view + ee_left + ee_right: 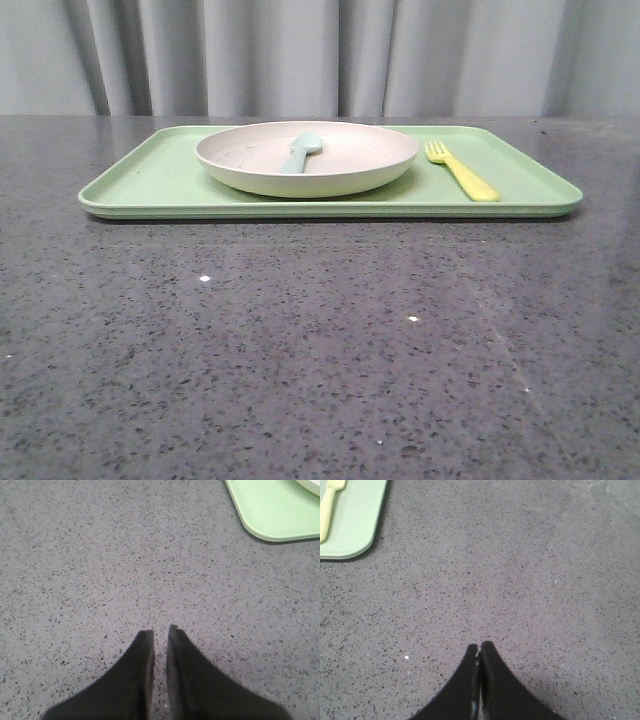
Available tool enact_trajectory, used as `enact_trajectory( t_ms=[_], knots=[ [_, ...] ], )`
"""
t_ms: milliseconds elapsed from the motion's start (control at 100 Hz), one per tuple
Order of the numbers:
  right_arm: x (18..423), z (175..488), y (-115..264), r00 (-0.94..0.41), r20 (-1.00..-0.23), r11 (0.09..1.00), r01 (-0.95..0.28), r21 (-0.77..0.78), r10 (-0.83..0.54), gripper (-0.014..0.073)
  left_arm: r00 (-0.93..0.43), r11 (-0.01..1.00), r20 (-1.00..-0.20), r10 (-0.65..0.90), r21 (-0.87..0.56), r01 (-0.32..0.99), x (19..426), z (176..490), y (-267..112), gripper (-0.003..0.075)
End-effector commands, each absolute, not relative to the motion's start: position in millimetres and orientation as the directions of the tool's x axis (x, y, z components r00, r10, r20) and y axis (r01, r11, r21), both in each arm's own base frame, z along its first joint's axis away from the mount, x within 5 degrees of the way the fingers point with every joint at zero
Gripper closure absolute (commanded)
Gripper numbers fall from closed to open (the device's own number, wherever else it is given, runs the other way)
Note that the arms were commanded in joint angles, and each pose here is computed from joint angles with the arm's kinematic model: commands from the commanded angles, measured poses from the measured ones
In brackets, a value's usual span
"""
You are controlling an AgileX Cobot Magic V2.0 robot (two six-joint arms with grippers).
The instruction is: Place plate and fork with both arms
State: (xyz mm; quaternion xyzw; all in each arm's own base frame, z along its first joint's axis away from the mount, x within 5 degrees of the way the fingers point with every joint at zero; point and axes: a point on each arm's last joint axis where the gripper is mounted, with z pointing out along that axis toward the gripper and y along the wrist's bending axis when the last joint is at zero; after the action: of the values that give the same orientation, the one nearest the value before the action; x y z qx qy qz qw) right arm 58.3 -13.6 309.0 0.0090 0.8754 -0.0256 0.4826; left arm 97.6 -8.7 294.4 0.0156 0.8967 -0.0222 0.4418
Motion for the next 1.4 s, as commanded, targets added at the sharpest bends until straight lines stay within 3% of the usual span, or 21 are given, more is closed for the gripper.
enact_trajectory(
  t_ms=[0,970,1110,1230,1390],
  knots=[
    [61,320,-15,-0.470,-0.881,0.997,0.035,-0.066,-0.042,0.0713,-0.540,0.998,-0.841,-0.012,-0.046,0.048,101,308,-10,0.0741],
    [61,320,-15,-0.470,-0.881,0.997,0.035,-0.066,-0.042,0.0713,-0.531,0.998,-0.848,-0.004,-0.035,0.048,102,309,-9,0.0741],
    [61,320,-15,-0.470,-0.881,0.997,0.035,-0.066,-0.042,0.0713,-0.388,0.997,-0.921,-0.003,-0.034,0.071,109,318,-11,0.0741],
    [61,320,-15,-0.470,-0.881,0.997,0.035,-0.066,-0.042,0.0713,-0.177,0.993,-0.984,-0.023,-0.043,0.112,115,320,-15,0.0741],
    [61,320,-15,-0.470,-0.881,0.997,0.035,-0.066,-0.042,0.0713,0.000,0.988,-0.999,-0.046,-0.046,0.150,107,300,-16,0.0741]
  ],
)
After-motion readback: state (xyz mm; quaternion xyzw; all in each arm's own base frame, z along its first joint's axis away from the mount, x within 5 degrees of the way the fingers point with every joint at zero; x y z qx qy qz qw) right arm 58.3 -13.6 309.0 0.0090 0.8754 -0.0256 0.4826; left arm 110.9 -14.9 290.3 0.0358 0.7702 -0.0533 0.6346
